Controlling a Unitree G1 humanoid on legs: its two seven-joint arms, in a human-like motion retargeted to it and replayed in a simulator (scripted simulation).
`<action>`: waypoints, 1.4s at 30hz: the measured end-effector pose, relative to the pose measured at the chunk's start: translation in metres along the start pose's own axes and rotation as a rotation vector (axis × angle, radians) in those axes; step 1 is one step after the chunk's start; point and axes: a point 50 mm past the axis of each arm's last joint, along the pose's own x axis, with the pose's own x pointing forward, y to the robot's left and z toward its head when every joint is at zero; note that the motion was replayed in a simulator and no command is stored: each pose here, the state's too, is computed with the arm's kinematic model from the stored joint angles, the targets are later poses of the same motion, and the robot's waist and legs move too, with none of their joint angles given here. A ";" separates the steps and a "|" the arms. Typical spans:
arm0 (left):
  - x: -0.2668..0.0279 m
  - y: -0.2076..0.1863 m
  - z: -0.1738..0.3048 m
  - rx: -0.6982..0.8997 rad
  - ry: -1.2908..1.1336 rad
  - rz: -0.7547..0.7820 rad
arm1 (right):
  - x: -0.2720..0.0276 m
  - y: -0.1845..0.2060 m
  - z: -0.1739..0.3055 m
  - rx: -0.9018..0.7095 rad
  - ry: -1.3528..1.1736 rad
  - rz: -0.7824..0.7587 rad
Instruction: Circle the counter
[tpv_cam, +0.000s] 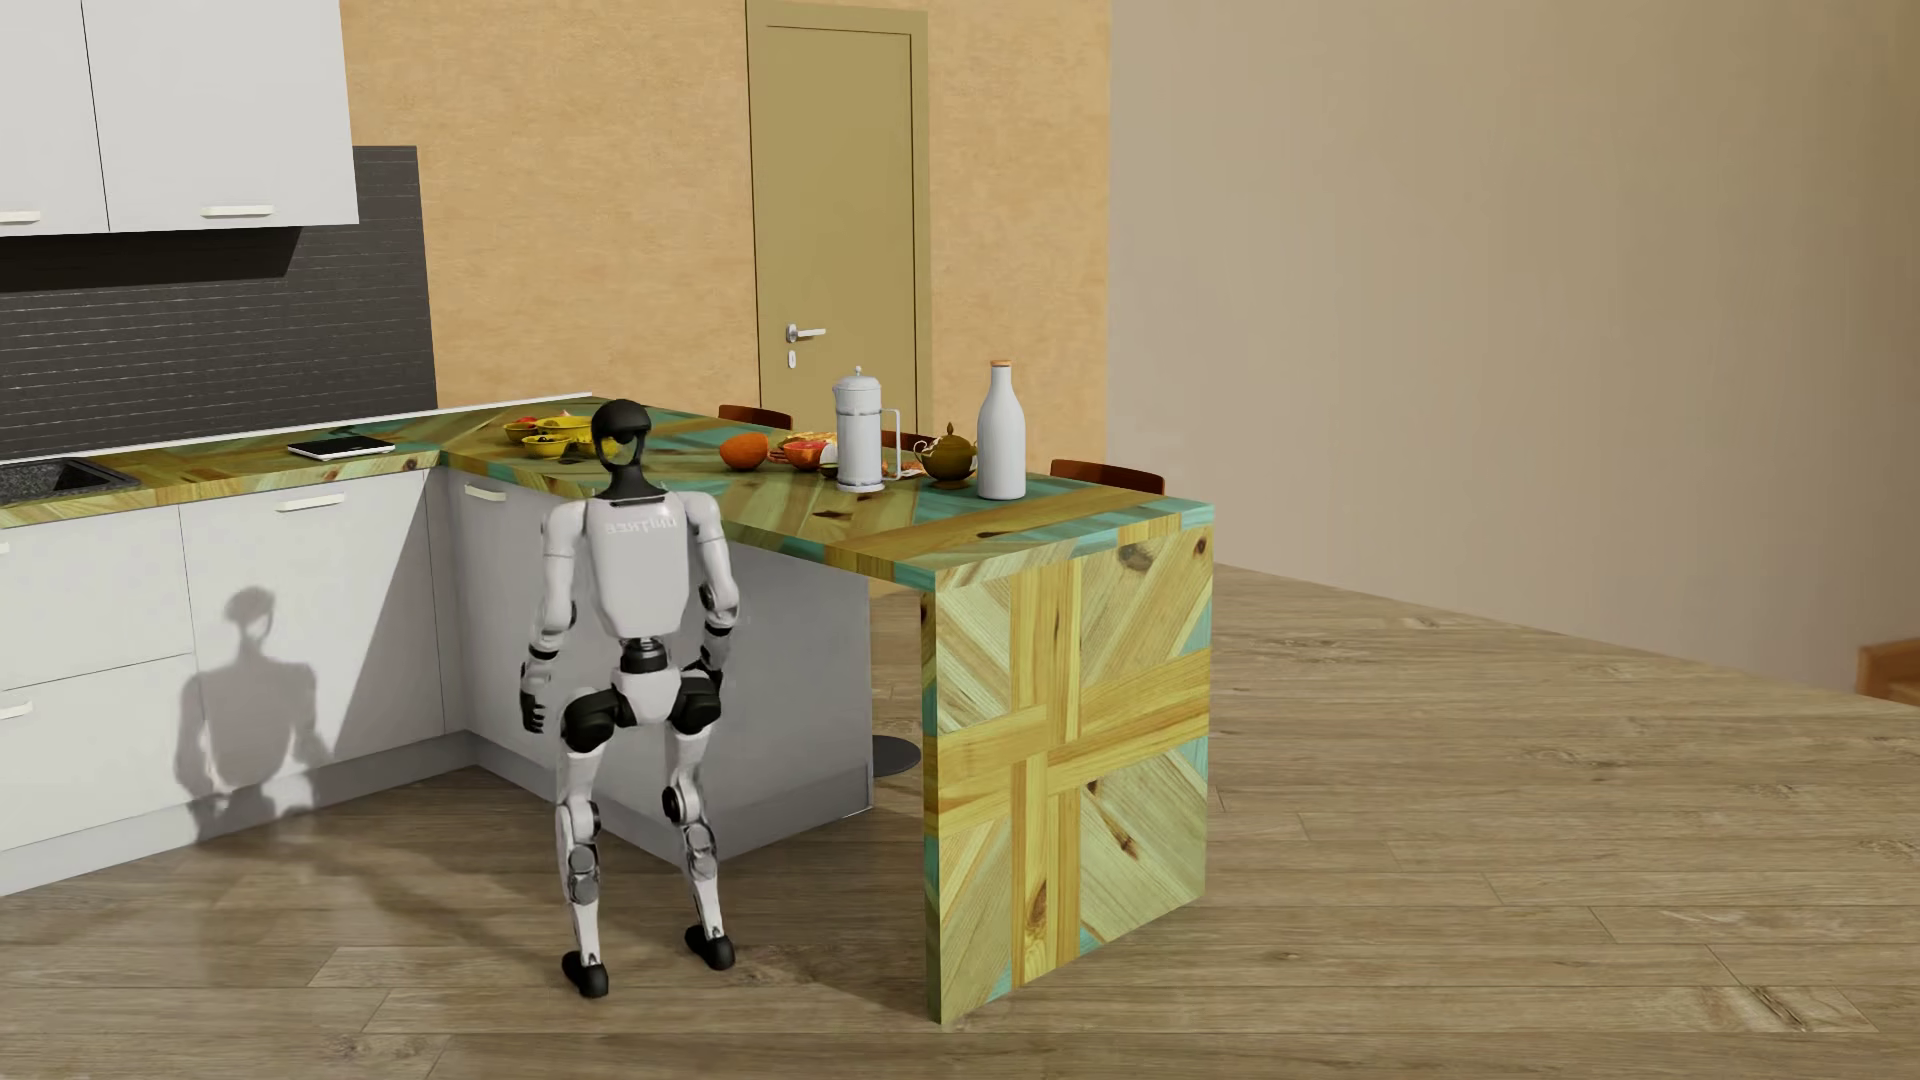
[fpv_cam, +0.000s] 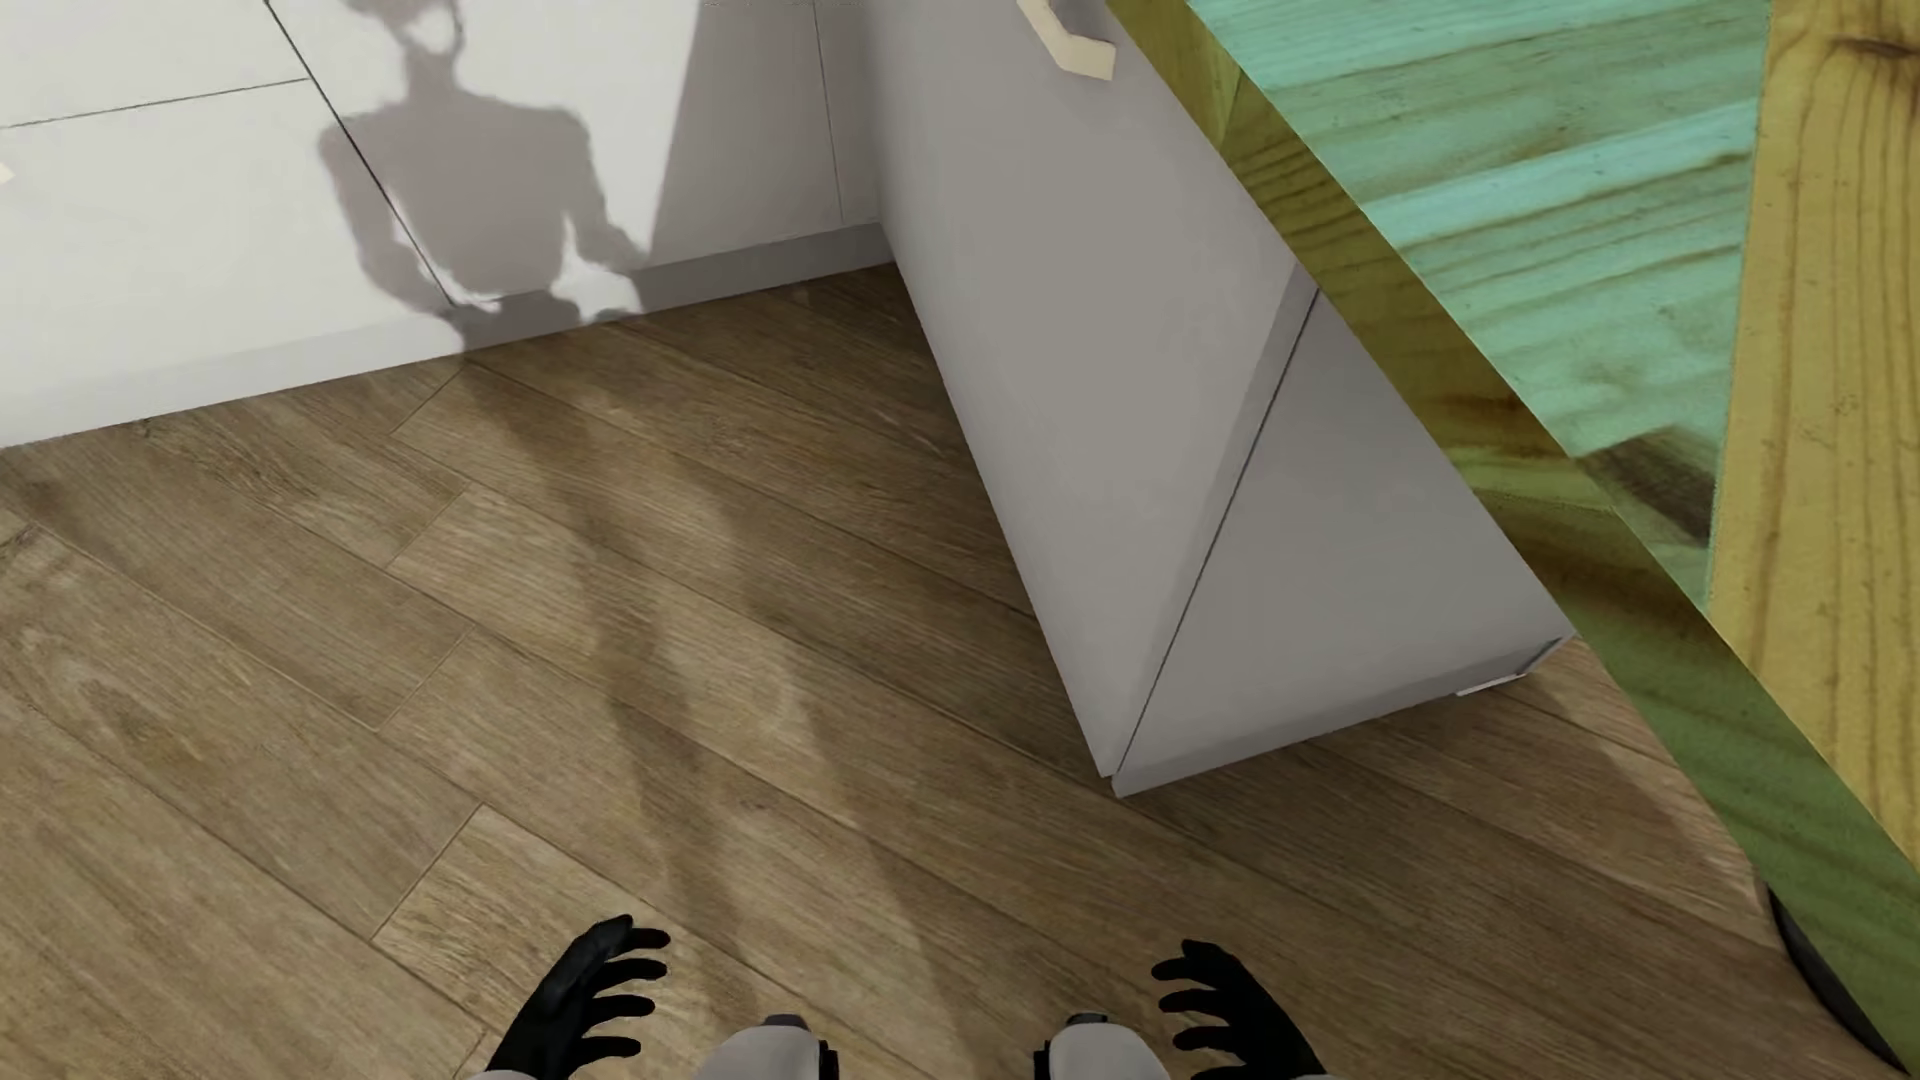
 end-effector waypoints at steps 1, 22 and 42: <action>-0.005 0.006 -0.012 0.008 0.052 -0.008 | 0.003 0.000 0.016 0.049 -0.092 -0.020; -0.001 -0.004 0.001 -0.066 0.025 -0.034 | -0.016 0.005 -0.048 0.202 0.197 -0.032; -0.002 -0.007 -0.002 -0.078 0.040 0.002 | -0.014 0.008 -0.039 0.205 0.123 -0.089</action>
